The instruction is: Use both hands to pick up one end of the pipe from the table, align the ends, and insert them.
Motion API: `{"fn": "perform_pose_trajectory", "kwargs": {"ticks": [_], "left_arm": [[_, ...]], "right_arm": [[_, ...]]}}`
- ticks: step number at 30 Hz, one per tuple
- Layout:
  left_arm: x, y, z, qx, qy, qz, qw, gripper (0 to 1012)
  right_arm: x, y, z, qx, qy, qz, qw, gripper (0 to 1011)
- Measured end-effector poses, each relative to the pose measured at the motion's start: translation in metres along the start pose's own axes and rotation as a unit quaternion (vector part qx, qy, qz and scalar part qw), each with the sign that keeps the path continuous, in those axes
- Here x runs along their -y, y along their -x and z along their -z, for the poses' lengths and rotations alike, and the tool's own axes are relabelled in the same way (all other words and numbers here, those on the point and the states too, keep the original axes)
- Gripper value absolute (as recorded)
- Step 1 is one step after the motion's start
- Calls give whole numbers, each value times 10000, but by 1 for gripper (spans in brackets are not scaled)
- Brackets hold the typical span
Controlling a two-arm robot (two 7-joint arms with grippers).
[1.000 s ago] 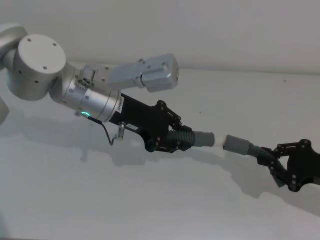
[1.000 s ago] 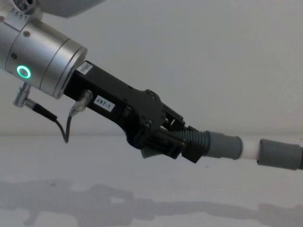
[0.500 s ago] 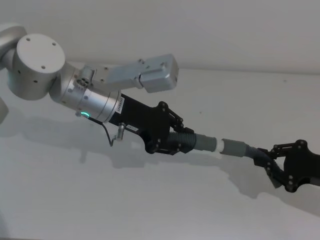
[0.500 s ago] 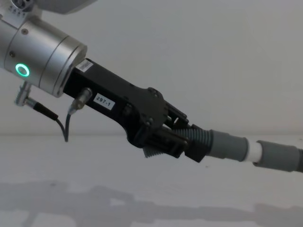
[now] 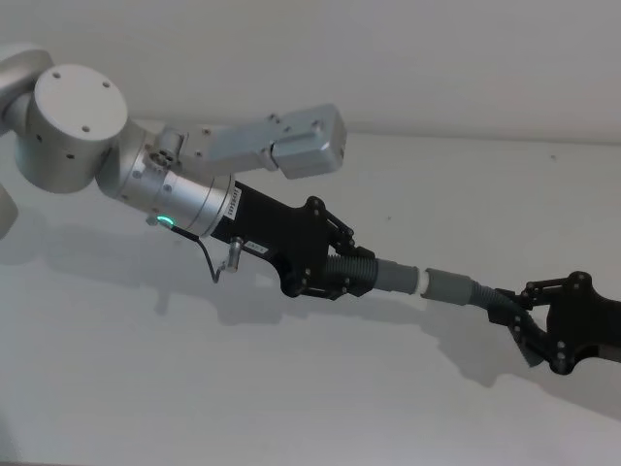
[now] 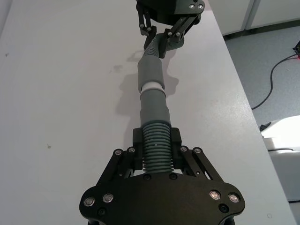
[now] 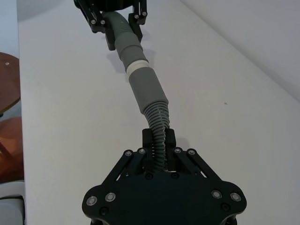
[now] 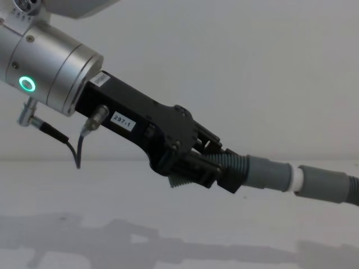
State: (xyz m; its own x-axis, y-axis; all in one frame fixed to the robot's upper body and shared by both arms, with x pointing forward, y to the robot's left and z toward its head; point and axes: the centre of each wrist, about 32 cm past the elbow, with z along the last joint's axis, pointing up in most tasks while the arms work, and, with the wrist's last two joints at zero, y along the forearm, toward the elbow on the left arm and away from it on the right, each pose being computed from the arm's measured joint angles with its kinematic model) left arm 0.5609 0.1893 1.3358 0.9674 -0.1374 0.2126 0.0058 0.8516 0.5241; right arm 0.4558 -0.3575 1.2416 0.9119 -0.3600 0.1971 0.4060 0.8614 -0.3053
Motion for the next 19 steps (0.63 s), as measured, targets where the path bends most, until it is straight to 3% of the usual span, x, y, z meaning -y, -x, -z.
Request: {"fn": "perform_pose_trajectory", "kwargs": {"ticks": [19], "left_arm": [[11, -20, 16, -51, -63, -32, 10000, 325]], "right_arm": [[-9, -2, -10, -15, -25, -63, 10000, 151]]}}
